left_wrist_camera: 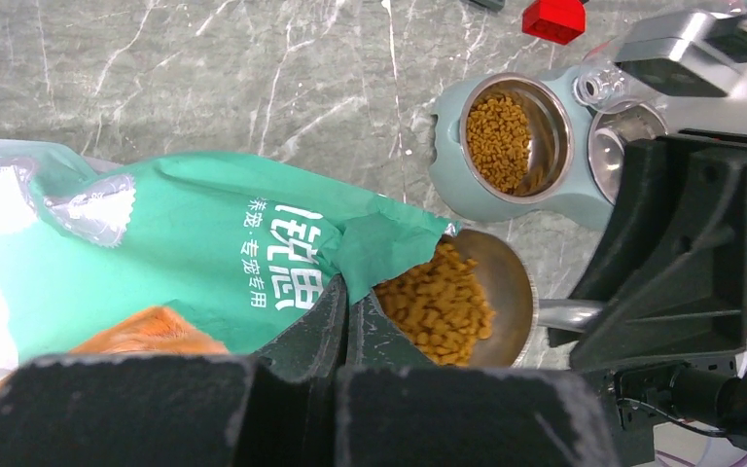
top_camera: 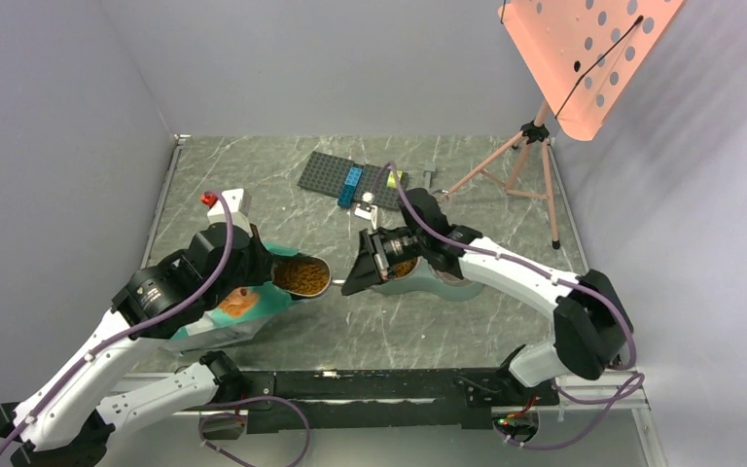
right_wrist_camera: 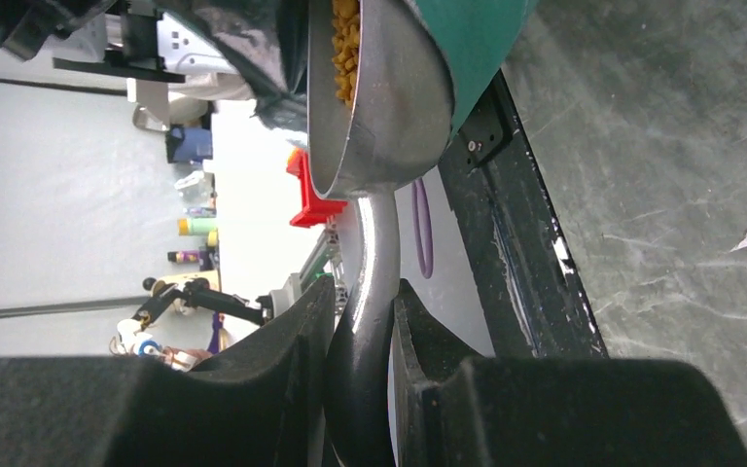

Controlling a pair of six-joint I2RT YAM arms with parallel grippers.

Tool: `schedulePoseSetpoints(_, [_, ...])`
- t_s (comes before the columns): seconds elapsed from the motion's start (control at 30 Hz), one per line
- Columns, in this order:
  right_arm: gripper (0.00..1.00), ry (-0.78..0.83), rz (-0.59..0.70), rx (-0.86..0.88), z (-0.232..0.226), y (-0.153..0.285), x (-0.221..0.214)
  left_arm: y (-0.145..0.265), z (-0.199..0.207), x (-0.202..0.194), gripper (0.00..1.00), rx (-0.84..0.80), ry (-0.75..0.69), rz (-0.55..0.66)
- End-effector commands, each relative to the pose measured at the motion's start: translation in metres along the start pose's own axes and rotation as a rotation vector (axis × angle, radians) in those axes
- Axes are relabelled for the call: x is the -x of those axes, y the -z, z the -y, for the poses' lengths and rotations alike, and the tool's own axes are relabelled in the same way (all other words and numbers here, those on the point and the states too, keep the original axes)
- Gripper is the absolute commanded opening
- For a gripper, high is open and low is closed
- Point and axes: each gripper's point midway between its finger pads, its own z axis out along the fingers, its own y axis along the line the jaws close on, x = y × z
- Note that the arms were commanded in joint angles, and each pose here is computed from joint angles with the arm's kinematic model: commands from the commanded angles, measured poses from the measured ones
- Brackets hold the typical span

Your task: Serve the pet food

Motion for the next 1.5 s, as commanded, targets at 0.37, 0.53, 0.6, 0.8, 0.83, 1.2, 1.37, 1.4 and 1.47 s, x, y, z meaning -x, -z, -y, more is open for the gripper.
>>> schedulePoseSetpoints(0.37, [0.0, 0.171, 0.124, 0.112, -0.025, 0.027, 0.017, 0.023, 0.045, 0.064, 0.0, -0.176, 0.1, 0.19])
schedulePoseSetpoints(0.53, [0.0, 0.178, 0.187, 0.147, -0.029, 0.054, 0.007, 0.021, 0.043, 0.068, 0.0, -0.15, 0.078, 0.199])
schedulePoseSetpoints(0.6, [0.0, 0.181, 0.185, 0.144, -0.031, 0.06, 0.007, 0.02, 0.043, 0.07, 0.0, -0.141, 0.073, 0.202])
schedulePoseSetpoints(0.8, [0.0, 0.196, 0.174, 0.122, -0.036, 0.083, -0.008, 0.012, 0.029, 0.067, 0.0, -0.045, 0.113, 0.196])
schedulePoseSetpoints(0.83, [0.0, 0.195, 0.171, 0.111, -0.038, 0.087, -0.012, 0.008, 0.026, 0.065, 0.0, -0.015, 0.12, 0.188])
schedulePoseSetpoints(1.2, [0.0, 0.052, 0.364, -0.176, -0.003, 0.143, -0.046, -0.001, 0.01, 0.061, 0.0, 0.123, 0.122, 0.157])
schedulePoseSetpoints(1.37, [0.0, -0.106, 0.496, -0.354, 0.035, 0.164, -0.055, -0.001, 0.017, 0.061, 0.0, 0.073, 0.107, 0.159])
schedulePoseSetpoints(1.4, [0.0, -0.132, 0.523, -0.387, 0.041, 0.167, -0.056, -0.001, 0.018, 0.061, 0.0, 0.066, 0.099, 0.156])
schedulePoseSetpoints(1.47, [0.0, -0.17, 0.572, -0.43, 0.048, 0.174, -0.058, 0.001, 0.022, 0.062, 0.0, 0.043, 0.08, 0.154])
